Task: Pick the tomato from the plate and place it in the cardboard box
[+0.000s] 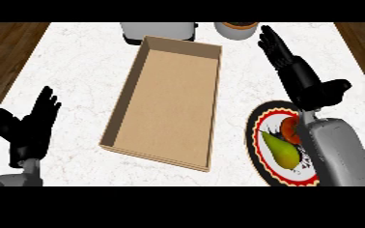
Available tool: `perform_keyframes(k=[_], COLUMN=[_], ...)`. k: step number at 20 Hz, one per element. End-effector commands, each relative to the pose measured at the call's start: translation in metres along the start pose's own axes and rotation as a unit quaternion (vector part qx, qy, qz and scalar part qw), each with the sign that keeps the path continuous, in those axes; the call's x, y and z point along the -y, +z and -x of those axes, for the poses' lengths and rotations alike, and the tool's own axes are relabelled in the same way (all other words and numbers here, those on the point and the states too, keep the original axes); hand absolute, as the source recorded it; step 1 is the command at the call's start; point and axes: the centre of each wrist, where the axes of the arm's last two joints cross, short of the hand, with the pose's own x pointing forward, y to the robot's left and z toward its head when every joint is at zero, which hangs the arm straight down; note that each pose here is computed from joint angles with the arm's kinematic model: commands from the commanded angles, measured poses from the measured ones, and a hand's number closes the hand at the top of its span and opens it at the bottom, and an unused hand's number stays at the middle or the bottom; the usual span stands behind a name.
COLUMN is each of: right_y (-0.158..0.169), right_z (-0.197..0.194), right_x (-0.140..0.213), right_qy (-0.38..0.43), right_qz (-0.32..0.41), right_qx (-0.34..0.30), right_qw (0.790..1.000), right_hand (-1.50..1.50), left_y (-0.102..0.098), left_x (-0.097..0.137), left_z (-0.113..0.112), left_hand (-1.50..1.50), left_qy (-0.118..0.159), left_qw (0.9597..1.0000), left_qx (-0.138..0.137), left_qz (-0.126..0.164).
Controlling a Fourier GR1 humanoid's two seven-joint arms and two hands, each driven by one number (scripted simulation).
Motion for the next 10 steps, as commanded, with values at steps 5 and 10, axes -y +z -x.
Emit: perform_keyframes(k=[5,10], right_y=[0.093,0.133], right_z=[0.044,0.057], right_x=[0.067,0.088], right_qy=[-0.018,0.317], right_qz=[0.077,-0.006], right_qx=[0.018,-0.036], right_qw=[0.997,0.948], right_hand=[-1.50,-1.50], left_y=[-0.007,-0.005], left_x=[-0.046,-0.048], left_z=[-0.021,-0.015], left_hand=[0.00,0.00], left_qy=[-0.188,-0.205], left_qw=[0.9774,0.9757], left_qx=[0.083,0.070], left_qz=[-0.049,-0.031])
